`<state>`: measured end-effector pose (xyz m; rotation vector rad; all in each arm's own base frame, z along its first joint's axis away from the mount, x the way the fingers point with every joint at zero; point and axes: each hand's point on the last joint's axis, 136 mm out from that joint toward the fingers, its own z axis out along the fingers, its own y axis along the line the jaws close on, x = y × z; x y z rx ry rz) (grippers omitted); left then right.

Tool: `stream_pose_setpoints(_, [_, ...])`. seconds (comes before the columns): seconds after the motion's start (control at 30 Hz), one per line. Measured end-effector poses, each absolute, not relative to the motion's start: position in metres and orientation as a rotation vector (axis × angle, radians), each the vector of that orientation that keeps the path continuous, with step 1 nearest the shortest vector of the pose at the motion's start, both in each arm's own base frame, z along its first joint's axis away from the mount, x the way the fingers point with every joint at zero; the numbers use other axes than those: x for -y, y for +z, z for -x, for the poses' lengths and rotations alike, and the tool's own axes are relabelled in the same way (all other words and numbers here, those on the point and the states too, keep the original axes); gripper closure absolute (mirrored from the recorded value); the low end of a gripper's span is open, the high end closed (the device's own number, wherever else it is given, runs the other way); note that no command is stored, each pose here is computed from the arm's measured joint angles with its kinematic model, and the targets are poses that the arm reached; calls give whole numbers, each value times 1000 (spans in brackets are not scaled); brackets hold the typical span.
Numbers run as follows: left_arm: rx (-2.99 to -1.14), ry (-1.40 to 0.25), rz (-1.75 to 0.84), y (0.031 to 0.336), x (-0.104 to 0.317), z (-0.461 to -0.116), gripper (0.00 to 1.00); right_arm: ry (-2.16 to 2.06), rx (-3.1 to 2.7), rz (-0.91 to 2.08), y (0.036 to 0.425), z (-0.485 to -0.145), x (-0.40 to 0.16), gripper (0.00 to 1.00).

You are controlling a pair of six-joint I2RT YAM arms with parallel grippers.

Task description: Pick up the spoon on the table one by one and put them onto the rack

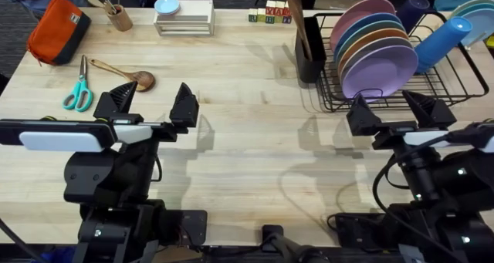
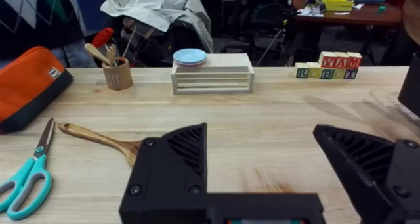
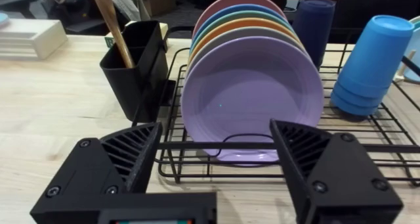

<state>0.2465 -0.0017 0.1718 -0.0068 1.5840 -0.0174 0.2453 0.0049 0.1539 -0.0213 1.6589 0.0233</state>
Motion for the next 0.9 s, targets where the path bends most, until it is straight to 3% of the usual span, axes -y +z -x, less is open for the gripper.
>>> stream_pose_setpoints(0.53, [-1561,-18,7,177,2,-247,8,23,-1665,21,153,-245,-5,8])
stream_pose_setpoints(0.67, [-1675,-5,18,162,-1,-242,8,27,-1685,17,152,-243,-5,8])
stream_pose_setpoints(0.9, [-1695,50,66,215,-12,-229,8,31,-1806,14,175,-231,-5,8])
